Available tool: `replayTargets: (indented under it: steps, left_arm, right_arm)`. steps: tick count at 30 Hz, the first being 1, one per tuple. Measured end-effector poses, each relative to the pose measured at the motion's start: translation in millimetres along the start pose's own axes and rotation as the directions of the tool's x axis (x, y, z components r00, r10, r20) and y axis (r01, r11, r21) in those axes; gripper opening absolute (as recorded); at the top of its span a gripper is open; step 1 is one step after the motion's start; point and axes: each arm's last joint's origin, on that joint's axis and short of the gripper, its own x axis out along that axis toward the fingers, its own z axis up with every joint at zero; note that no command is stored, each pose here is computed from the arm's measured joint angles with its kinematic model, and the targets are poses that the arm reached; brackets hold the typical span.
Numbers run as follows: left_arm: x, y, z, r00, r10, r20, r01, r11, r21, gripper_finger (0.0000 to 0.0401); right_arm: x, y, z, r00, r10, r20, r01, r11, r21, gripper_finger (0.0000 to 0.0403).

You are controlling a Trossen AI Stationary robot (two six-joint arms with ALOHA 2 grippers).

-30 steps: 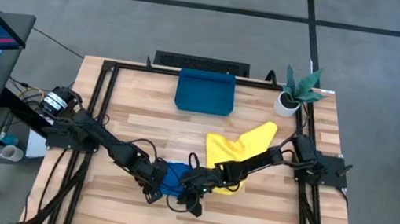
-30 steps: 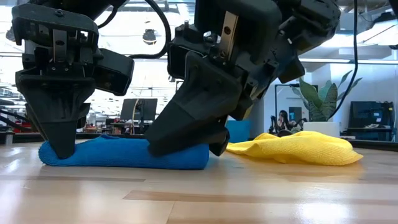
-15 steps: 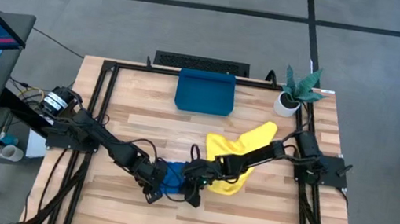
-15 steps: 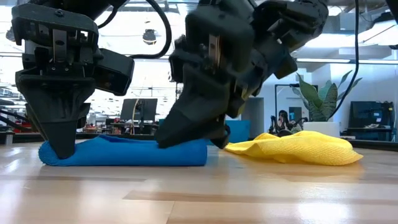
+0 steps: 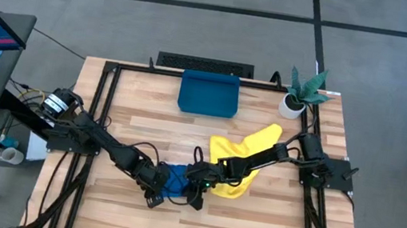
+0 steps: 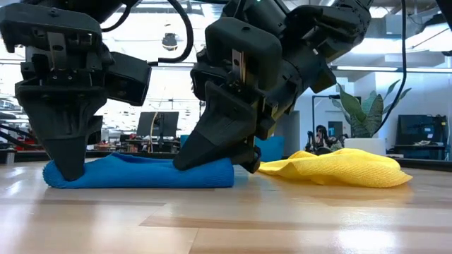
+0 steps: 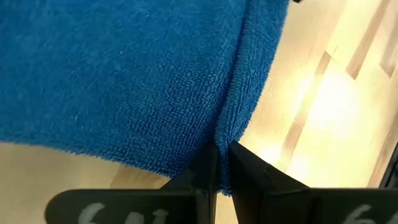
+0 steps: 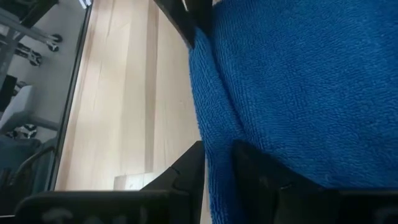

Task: Roll microfiber towels into tight, uniform cylinder then place into a basket
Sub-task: Roll the blue towel

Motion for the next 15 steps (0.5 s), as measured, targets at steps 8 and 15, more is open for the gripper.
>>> replayTargets:
  steps: [8, 15]
  left_arm:
    - [0.5, -5.8, -3.0, 0.999, -0.018, 0.031, 0.015, 0.995, 0.097, 0.0098]
    - [-8.1, -7.6, -4.9, 0.999, -0.034, 0.029, 0.029, 0.986, 0.165, 0.0125]
  right_arm:
    - [0.4, -0.6, -0.7, 1.0, -0.003, -0.002, 0.003, 1.0, -0.003, 0.011]
    - [0.8, -0.7, -1.4, 1.0, -0.004, -0.004, 0.004, 1.0, -0.004, 0.011]
